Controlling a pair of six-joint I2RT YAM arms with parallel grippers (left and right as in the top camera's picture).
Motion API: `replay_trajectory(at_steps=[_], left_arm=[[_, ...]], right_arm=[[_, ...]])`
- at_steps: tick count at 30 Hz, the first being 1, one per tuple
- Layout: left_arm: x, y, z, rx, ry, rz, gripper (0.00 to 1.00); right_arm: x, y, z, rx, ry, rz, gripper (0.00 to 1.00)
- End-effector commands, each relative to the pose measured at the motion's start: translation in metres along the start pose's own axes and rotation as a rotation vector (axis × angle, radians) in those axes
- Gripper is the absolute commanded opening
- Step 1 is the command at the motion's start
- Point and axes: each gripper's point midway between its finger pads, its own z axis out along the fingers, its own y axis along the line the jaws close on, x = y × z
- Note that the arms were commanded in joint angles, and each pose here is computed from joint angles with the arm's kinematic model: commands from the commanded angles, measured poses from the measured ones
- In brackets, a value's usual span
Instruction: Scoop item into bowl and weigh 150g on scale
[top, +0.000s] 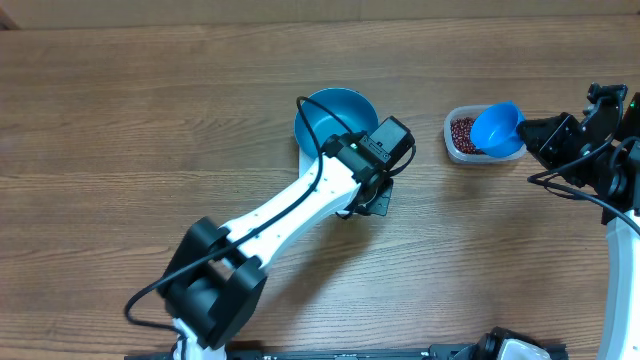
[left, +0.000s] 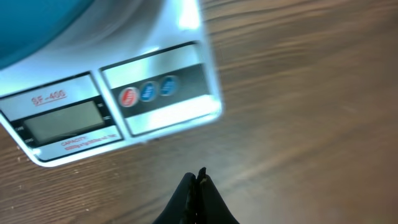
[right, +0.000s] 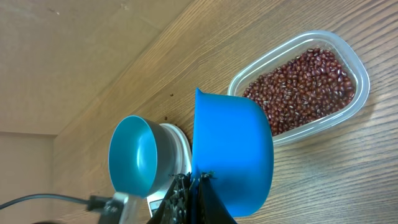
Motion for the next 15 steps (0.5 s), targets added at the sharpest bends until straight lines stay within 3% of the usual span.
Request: replay_trajectory(at_steps=[1,15], left_arm=[[0.001,0.031,0.022,-0.171,-0.027,-0.134,0.04],[-0.023,0.047,0.051,-0.199,-0.198,-0.166,0.04]], right_arm=[[-0.009,0.006,-0.009,-0.001,-0.039,-0.032,0.04],[-0.006,-0.004,-0.009,0.054,-0.033,-0.015,0.04]])
